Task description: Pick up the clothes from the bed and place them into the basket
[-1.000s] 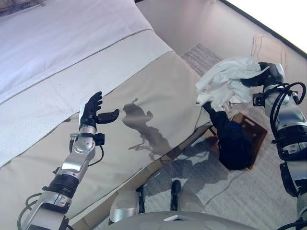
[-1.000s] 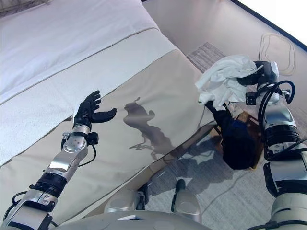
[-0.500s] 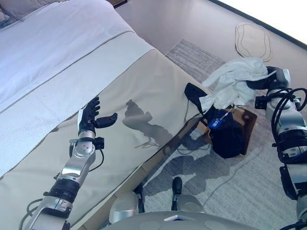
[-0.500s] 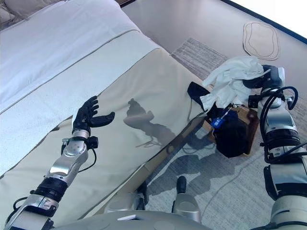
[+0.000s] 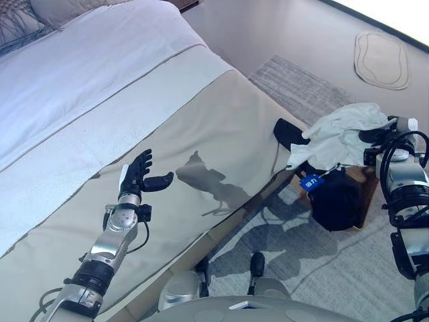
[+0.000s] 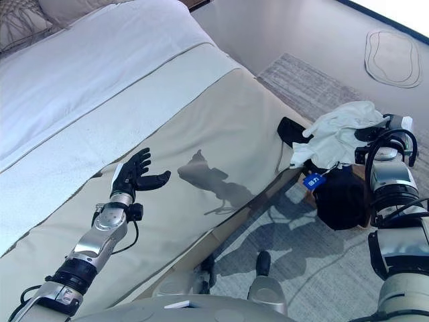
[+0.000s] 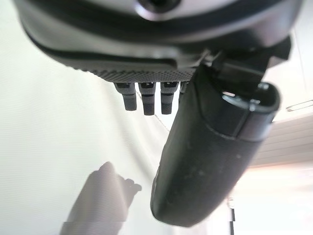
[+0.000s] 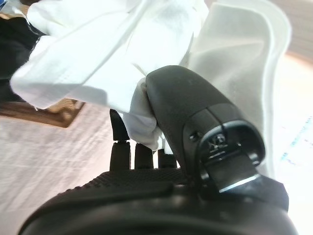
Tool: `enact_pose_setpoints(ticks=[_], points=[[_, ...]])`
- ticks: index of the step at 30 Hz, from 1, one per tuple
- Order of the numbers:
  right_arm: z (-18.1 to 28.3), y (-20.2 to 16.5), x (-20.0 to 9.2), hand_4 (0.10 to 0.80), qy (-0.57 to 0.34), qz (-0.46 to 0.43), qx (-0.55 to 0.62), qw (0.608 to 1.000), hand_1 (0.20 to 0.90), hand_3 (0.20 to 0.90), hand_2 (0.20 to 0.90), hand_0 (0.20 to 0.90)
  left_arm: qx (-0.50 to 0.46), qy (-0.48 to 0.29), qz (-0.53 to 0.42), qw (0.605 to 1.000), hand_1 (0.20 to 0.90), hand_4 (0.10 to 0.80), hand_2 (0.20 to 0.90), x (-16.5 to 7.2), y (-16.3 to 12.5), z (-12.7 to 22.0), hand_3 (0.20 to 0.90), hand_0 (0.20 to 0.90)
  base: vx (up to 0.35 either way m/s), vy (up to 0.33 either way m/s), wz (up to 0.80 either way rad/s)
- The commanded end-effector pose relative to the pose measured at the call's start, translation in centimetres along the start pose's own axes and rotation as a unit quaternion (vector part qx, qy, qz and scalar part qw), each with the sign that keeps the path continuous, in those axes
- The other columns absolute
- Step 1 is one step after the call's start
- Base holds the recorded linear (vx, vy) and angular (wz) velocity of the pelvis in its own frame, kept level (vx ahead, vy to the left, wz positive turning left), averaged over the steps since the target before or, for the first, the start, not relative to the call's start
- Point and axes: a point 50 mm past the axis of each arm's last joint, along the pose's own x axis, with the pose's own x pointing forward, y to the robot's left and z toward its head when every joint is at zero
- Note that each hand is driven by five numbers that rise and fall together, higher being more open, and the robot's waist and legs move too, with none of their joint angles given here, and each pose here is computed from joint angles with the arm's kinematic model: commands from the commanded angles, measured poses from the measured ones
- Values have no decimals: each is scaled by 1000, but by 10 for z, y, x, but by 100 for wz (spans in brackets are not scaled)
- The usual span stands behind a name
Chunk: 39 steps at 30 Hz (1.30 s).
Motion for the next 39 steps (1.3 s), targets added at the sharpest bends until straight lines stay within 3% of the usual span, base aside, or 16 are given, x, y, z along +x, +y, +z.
enact_pose_setpoints(ticks=[1,13,25,26,27,28,39], points=[[80,-66,4,100,-115,-134,-17,984,300,200,300,300,23,-86,-14,996,900,800,900,2,2,29,900,900,13,-39,0],[65,-111,9,100,-64,-198,-29,978,300,200,300,300,18,-98,-27,995,900,800,900,1,1,33,900,900,-10,-3,0],[63,-128,8,100,-76,-215,-39,973,300,200,300,300,12,-103,-41,994,900,800,900,-2,-5,33,900,900,-3,-1,-1],[65,-130,7,278,-79,-218,-40,972,453,378,453,453,11,-103,-41,994,900,800,900,-3,-5,33,900,900,-32,8,0],[65,-132,7,698,-83,-223,-43,970,813,798,813,813,10,-103,-43,994,900,800,900,-3,-5,33,900,900,0,0,0],[66,-132,6,800,-90,-224,-47,969,900,900,900,900,9,-104,-45,994,900,800,900,-4,-6,32,900,900,-9,7,-3],[63,-132,5,800,-99,-206,-59,972,900,900,900,900,12,-95,-51,994,900,800,900,-7,-6,28,900,900,15,3,-4]])
